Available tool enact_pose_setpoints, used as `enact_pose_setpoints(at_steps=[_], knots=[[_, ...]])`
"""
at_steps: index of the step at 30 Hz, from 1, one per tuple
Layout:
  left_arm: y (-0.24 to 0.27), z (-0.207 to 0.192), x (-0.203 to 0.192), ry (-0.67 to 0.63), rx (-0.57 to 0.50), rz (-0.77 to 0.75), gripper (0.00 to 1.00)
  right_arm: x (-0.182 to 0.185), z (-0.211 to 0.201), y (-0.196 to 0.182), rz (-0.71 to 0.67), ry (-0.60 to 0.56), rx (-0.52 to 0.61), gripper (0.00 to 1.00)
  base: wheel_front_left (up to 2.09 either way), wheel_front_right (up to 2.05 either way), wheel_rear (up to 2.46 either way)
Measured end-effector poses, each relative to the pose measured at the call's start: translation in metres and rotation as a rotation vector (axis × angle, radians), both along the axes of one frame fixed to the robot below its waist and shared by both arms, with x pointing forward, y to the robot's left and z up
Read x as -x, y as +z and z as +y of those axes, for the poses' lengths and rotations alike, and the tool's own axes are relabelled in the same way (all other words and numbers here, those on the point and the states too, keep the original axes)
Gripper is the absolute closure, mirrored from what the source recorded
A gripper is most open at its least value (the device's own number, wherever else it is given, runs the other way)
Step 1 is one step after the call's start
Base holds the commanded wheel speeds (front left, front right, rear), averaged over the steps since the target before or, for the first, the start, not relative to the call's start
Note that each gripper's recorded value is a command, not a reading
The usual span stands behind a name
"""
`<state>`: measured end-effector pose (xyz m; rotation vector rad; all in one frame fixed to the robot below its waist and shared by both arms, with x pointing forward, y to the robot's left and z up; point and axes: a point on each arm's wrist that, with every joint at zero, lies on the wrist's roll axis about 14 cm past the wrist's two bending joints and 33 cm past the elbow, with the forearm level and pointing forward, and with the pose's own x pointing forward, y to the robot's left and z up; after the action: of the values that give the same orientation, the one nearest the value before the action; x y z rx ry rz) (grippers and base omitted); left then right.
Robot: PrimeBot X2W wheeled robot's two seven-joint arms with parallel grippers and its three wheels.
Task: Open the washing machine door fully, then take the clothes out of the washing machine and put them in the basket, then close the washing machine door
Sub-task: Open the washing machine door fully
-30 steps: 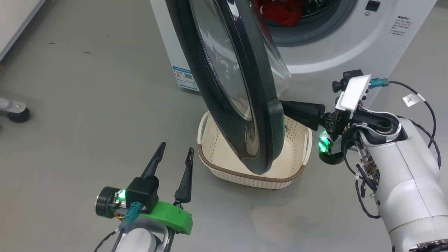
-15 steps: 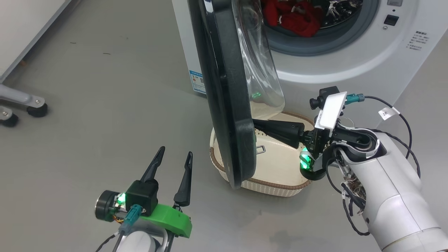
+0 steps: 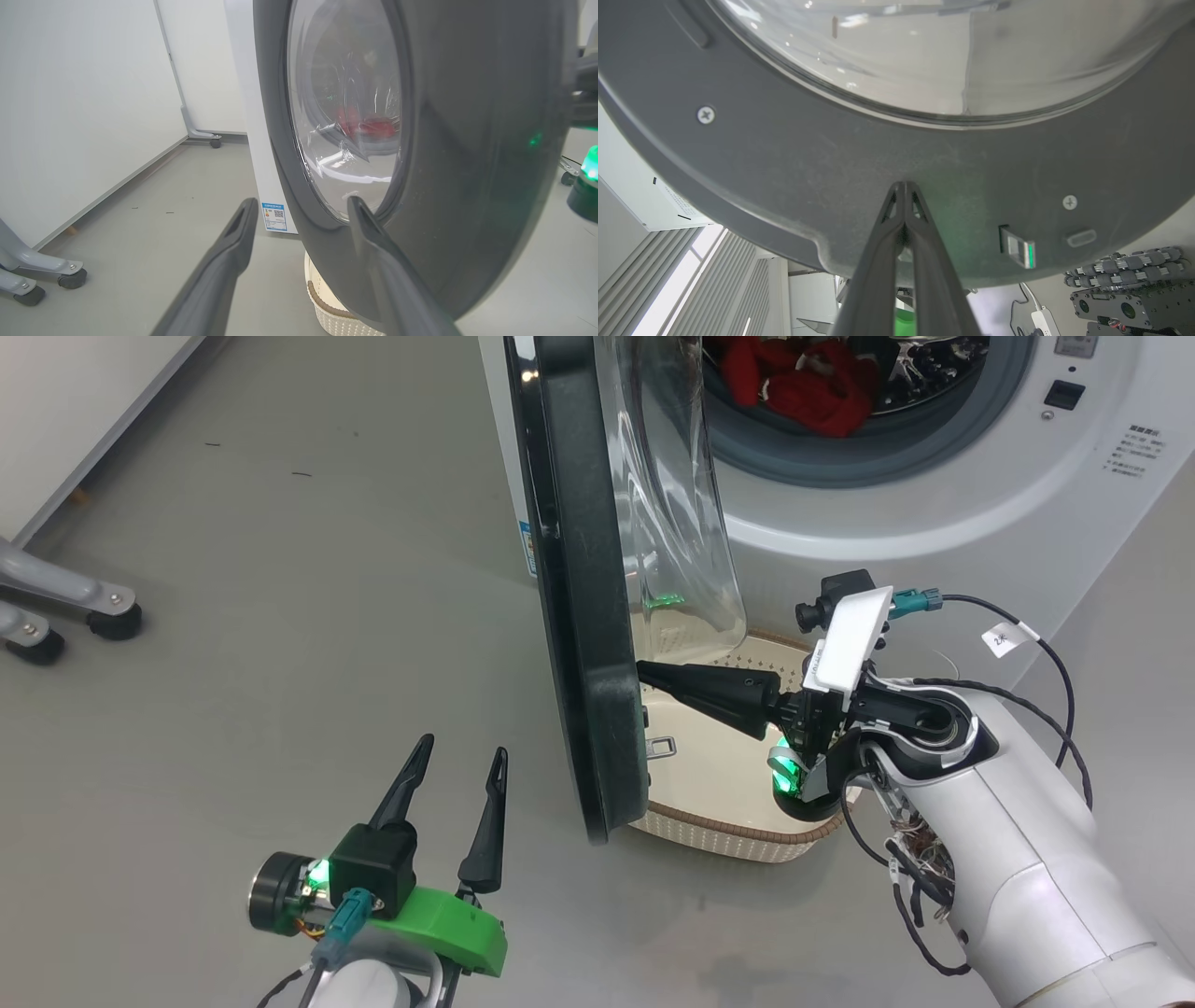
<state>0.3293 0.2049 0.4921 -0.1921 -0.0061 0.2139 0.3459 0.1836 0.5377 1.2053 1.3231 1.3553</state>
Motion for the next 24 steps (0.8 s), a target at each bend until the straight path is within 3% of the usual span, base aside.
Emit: enact_pose_setpoints(at_steps=[7, 19, 20, 21, 22, 24], knots=[[0.002, 0.007, -0.001, 0.018, -0.001, -0.007, 0.0, -0.009, -0.004, 0.002, 0.022, -0.065, -0.018, 1.0, 0.0, 0.0, 0.0], [-0.002, 0.006, -0.008, 0.012, 0.006, 0.0, 0.0, -0.074, -0.055, 0.029, 0.044, -0.449, -0.147, 1.0, 0.0, 0.0, 0.0], [-0.003, 0.004, -0.008, 0.006, 0.006, 0.001, 0.0, -0.079, -0.063, 0.028, 0.043, -0.488, -0.147, 0.67, 0.0, 0.0, 0.0], [-0.003, 0.002, -0.009, 0.0, 0.002, 0.002, 0.0, -0.084, -0.071, 0.026, 0.04, -0.528, -0.143, 0.48, 0.0, 0.0, 0.0], [-0.003, 0.001, -0.01, -0.005, 0.0, 0.002, 0.0, -0.087, -0.078, 0.023, 0.029, -0.557, -0.13, 0.0, 0.0, 0.0, 0.0], [-0.003, 0.0, -0.011, -0.01, 0.0, 0.0, 0.0, -0.092, -0.093, 0.016, 0.014, -0.618, -0.104, 0.0, 0.0, 0.0, 0.0]])
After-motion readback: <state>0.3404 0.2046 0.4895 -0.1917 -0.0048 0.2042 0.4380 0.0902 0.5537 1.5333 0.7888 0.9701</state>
